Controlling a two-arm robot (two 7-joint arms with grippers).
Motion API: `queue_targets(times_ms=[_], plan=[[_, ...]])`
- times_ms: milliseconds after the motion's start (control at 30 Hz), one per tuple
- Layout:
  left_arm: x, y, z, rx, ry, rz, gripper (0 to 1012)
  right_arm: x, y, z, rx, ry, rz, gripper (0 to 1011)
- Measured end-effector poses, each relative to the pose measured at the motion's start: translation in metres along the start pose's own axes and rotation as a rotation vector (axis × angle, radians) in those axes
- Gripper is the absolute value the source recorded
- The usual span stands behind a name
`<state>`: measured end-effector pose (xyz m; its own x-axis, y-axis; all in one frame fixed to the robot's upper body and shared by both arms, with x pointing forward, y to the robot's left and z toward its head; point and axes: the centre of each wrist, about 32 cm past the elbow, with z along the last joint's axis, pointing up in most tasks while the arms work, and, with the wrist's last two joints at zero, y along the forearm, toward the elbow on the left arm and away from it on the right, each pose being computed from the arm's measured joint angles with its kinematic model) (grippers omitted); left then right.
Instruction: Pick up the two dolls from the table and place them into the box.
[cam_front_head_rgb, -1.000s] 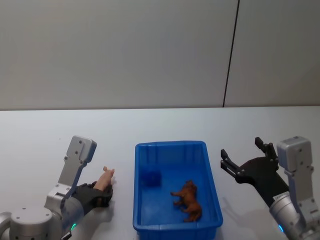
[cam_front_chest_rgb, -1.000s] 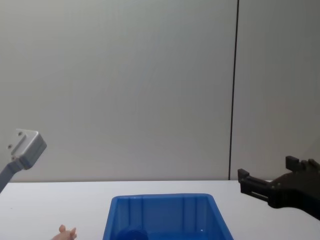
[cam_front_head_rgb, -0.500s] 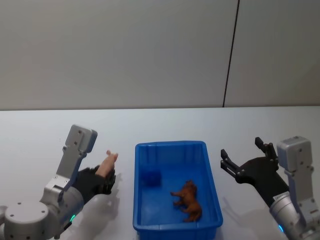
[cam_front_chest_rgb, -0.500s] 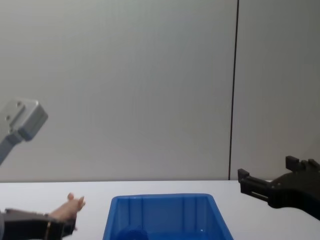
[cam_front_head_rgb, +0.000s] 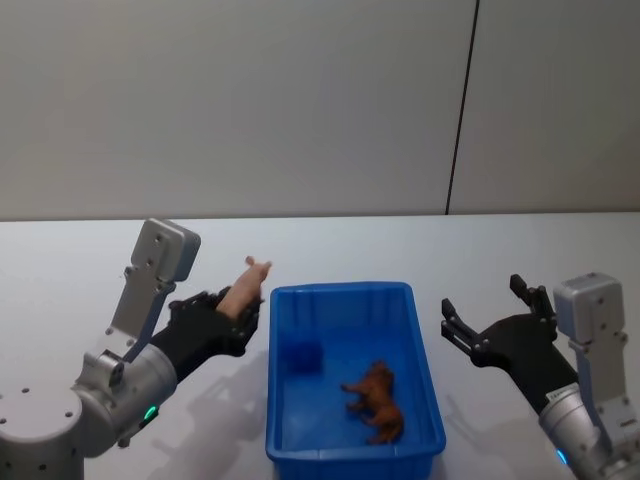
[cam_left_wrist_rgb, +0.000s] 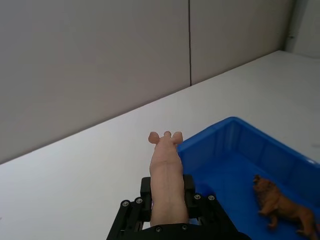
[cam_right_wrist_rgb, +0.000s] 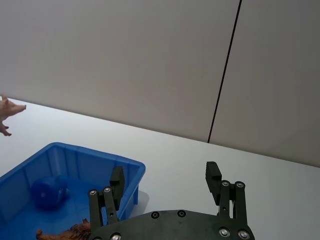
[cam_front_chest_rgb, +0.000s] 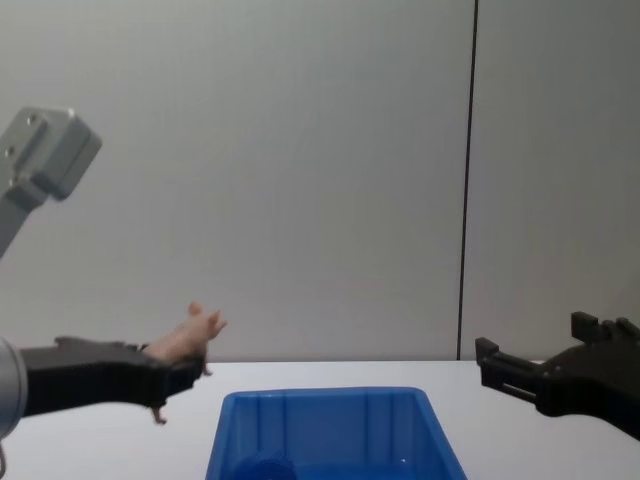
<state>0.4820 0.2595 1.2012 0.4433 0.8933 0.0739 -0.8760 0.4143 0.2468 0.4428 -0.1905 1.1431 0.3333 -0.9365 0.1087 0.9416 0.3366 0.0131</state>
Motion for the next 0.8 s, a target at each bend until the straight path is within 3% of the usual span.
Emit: queue_targets(times_ms=[233,467,800], plan=[[0.0027,-0.0021,0.0062,-0.075,-0.009,-0.107,380,0.000,0.000,0.000,0.000,0.000,0.000,1001],[0.0051,-0.0065,0.0094,-0.116,-0.008,-0.199,382,0.000,0.000,0.000,0.000,0.000,0.000,1001],[0.0081,-0.0197,0.0126,-0.146,0.004,-0.375,673,0.000,0.000,0.000,0.000,0.000,0.000,1001]])
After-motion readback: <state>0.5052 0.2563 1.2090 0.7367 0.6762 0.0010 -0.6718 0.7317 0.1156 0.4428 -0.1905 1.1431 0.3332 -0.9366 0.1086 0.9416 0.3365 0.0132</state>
